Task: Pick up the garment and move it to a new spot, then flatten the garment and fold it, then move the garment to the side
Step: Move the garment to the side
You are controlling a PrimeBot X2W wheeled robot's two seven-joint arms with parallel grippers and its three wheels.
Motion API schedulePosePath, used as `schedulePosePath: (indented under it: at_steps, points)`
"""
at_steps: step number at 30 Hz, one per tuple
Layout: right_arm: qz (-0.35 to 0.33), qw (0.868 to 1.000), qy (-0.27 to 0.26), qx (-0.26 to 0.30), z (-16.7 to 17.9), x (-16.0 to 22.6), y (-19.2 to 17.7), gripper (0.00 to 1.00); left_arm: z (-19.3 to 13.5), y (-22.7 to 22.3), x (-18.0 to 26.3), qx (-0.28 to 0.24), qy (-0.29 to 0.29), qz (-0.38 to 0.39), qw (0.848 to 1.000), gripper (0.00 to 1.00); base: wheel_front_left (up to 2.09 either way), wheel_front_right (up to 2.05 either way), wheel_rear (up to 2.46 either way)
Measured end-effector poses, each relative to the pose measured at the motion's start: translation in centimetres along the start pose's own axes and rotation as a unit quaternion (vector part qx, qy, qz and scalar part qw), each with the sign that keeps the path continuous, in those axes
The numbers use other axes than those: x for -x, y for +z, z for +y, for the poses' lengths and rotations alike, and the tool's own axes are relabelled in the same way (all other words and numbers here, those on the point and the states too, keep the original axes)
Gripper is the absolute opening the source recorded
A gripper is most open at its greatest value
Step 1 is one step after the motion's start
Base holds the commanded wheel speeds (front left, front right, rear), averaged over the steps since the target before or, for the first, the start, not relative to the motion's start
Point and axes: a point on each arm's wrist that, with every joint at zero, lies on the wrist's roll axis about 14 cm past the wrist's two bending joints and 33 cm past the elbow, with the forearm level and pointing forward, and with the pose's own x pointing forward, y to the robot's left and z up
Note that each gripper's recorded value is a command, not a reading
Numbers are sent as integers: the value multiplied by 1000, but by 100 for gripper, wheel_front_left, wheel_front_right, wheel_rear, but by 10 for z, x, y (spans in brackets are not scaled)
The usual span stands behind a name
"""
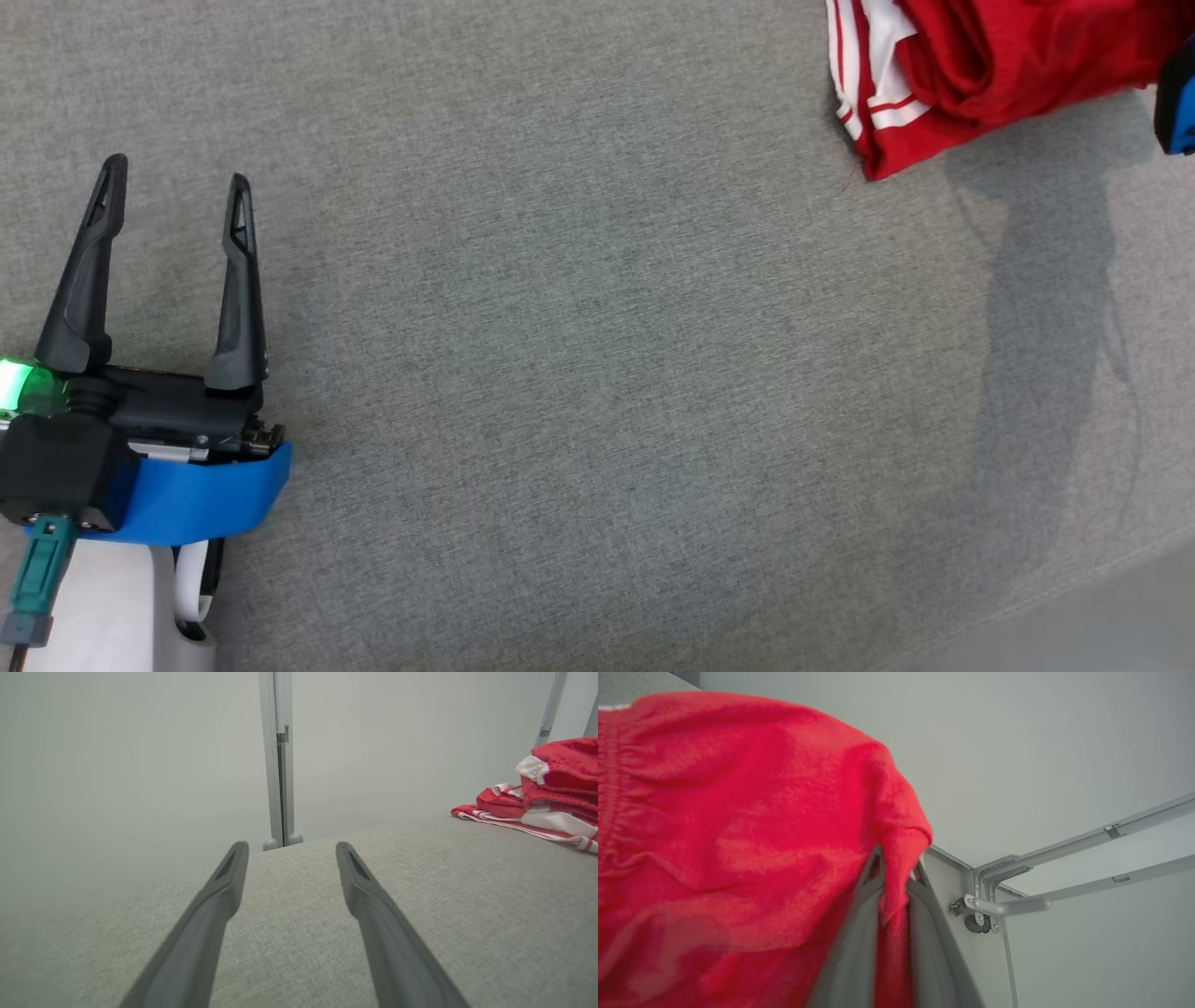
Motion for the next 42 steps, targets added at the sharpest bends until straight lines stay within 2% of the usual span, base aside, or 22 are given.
schedulePosePath:
  at_steps: [1, 5, 9, 11, 14, 20, 27, 35, 42]
  points:
    - [3, 1000, -4, -5, -1, -2, -1, 100, 2, -1, 1, -1, 3, 2, 1000, 100, 0, 0, 0]
    - [18, 1000, -6, -15, 3, -5, -8, 100, 9, -2, 5, -3, 13, 6, 1000, 100, 0, 0, 0]
    - [9, 1000, -13, -20, -3, -2, 2, 100, 14, 6, 9, -7, 23, 5, 1000, 100, 0, 0, 0]
    - [-3, 1000, -18, -25, -8, 2, 12, 100, 16, 13, 12, -9, 30, 1, 1000, 100, 0, 0, 0]
    - [-57, 997, -23, -40, -14, 8, 49, 100, 20, 26, 20, -11, 44, -3, 999, 100, 0, 0, 0]
    - [-172, 981, -15, -95, -5, 39, 109, 100, 26, 60, 44, -14, 75, -19, 997, 100, 0, 0, 0]
    - [-274, 949, 30, -155, 41, 89, 159, 100, 34, 84, 83, -13, 117, -23, 993, 100, 0, 0, 0]
    - [-313, 922, 76, -215, 92, 143, 165, 100, 37, 99, 126, -11, 155, -23, 988, 100, 0, 0, 0]
    - [-296, 914, 92, -262, 121, 177, 136, 100, 35, 104, 155, -7, 174, -21, 984, 100, 0, 0, 0]
